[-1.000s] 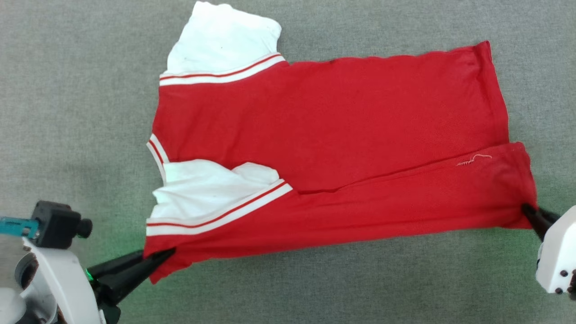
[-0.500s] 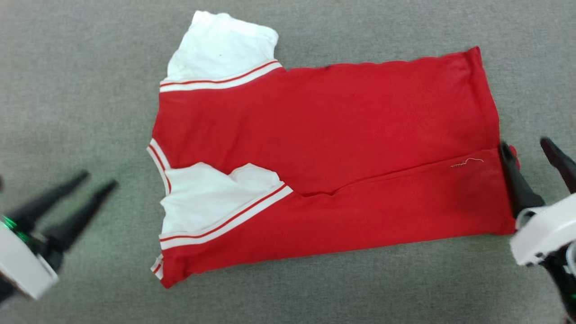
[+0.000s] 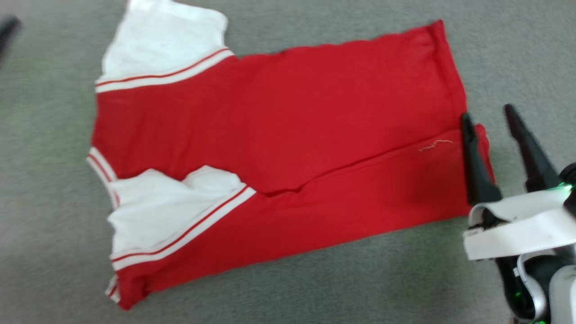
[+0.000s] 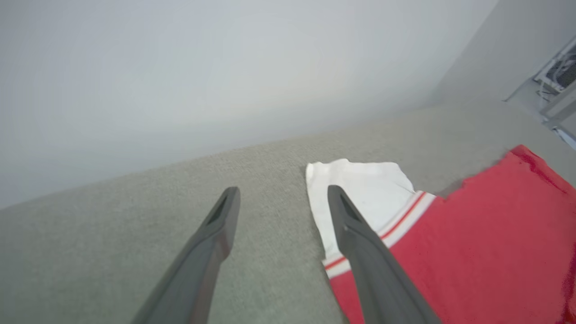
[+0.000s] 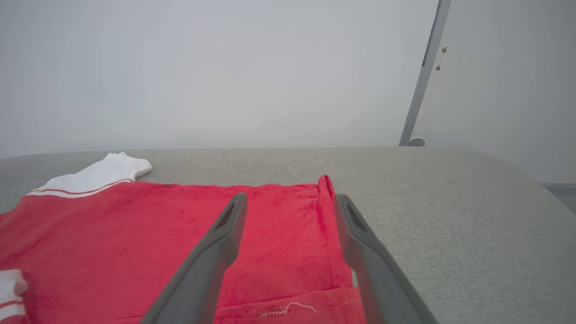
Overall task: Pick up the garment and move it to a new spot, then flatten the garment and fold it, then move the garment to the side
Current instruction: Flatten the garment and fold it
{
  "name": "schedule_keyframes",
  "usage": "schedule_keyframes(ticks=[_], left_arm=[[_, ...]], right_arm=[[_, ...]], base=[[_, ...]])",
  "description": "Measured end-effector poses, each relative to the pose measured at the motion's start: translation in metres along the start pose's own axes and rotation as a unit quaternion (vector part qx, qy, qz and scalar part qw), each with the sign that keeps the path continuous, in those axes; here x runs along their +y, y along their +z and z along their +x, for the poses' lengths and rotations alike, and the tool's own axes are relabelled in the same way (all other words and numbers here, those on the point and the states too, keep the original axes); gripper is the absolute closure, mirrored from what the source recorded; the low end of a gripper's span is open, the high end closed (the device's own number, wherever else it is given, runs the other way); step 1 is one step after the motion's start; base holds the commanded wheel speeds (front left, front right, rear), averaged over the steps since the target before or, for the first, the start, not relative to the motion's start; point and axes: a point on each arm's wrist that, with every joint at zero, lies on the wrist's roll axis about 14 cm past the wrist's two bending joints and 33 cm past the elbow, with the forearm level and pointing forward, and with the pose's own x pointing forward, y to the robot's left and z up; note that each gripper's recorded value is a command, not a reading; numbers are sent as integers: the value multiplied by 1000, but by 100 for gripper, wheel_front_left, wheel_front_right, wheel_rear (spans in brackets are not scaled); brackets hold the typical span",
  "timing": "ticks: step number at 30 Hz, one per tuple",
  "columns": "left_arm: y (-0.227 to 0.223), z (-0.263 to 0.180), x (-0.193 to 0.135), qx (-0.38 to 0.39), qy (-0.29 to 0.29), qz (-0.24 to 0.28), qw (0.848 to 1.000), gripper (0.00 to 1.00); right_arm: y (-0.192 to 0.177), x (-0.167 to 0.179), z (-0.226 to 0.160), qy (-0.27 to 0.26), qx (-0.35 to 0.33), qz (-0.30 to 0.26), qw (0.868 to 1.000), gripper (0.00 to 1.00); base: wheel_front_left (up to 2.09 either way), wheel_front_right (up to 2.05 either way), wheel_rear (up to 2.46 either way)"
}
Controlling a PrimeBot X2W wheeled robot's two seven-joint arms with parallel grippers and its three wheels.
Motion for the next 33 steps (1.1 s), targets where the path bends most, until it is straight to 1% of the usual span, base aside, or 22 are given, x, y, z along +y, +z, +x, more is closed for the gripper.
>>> schedule_keyframes(ticks=[3,5,7,10,14,17,21,25,26,28,29,33], left_arm=[[0,30,-3,29,-5,36,999,0],[-10,51,-15,56,-22,24,998,0],[-18,69,-23,79,-34,25,996,0],[-32,87,-26,127,-40,19,991,0],[-66,97,-20,227,-37,18,973,0],[-81,102,-15,277,-33,6,960,0],[-92,111,-29,321,-61,-34,945,0],[-96,117,-37,331,-79,-35,940,0],[-100,117,-39,337,-84,-33,937,22],[-102,116,-46,343,-97,-39,934,80],[-103,115,-49,343,-102,-43,933,100],[-105,114,-52,340,-110,-36,933,100]], right_arm=[[-9,-6,-9,-11,2,10,1000,0],[-13,-11,-15,-19,4,14,1000,0],[-20,-15,-23,-28,12,17,999,0],[-31,-17,-31,-35,26,21,999,0],[-42,-18,-40,-41,40,22,998,0],[-47,-18,-44,-46,48,23,998,0],[-51,-24,-50,-57,58,17,997,0],[-57,-27,-51,-64,67,14,996,0],[-59,-27,-51,-63,70,14,995,0],[-62,-24,-49,-58,75,15,995,0],[-63,-22,-47,-54,78,14,995,0],[-57,-20,-26,-37,83,9,996,0]], base=[[0,0,0],[0,0,0],[0,0,0],[0,0,0],[0,0,0],[0,0,0],[0,0,0],[0,0,0],[0,0,0],[0,0,0],[0,0,0],[0,0,0]])
